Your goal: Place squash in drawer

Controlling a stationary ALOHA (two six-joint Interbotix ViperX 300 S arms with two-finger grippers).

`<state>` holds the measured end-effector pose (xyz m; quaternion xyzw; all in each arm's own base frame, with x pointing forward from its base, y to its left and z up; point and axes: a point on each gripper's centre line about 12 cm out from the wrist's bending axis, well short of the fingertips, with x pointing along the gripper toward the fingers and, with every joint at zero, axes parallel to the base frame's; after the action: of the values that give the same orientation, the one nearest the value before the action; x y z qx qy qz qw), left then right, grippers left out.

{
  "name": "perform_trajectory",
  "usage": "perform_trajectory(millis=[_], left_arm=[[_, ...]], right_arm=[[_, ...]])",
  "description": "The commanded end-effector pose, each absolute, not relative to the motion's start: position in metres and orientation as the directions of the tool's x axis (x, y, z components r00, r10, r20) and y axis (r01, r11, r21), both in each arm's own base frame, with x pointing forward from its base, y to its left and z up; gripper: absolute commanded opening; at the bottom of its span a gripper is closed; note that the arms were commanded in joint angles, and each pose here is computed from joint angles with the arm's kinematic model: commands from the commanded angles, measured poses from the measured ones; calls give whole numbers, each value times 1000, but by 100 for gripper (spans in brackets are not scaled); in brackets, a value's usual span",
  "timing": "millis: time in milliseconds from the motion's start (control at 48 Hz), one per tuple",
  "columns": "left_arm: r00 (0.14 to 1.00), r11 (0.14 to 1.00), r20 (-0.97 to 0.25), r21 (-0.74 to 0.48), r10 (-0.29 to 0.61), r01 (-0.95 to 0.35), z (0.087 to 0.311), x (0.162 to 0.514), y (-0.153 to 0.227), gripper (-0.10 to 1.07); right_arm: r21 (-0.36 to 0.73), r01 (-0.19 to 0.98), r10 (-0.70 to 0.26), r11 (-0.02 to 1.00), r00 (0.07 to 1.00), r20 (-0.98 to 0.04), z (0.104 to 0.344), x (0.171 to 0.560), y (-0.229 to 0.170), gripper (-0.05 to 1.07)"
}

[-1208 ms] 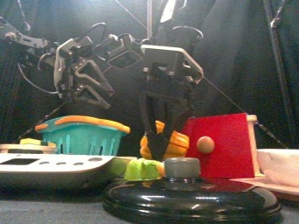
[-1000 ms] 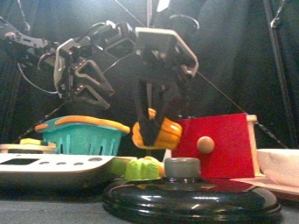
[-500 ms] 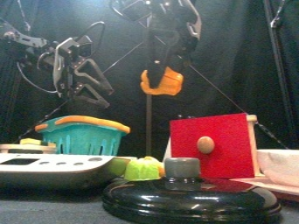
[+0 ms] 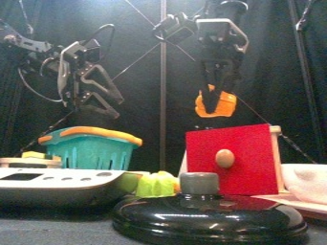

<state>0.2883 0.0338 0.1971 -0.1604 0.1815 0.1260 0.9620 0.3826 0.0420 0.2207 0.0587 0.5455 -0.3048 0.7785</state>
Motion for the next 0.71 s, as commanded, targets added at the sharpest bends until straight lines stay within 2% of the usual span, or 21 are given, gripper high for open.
perform_trajectory(millis=[0, 271, 688], left_arm=[[911, 918, -367, -263, 189, -297, 204, 291, 35, 87], [910, 917, -369, -263, 191, -299, 203, 290, 35, 87], [909, 917, -372, -264, 191, -301, 202, 290, 35, 87]], right_arm=[[-193, 568, -397, 800, 260, -880, 234, 374, 36, 81], [-166, 571, -361, 804, 246, -900, 217, 365, 32, 81], [-136, 568, -343, 811, 275, -898, 211, 367, 27, 81]])
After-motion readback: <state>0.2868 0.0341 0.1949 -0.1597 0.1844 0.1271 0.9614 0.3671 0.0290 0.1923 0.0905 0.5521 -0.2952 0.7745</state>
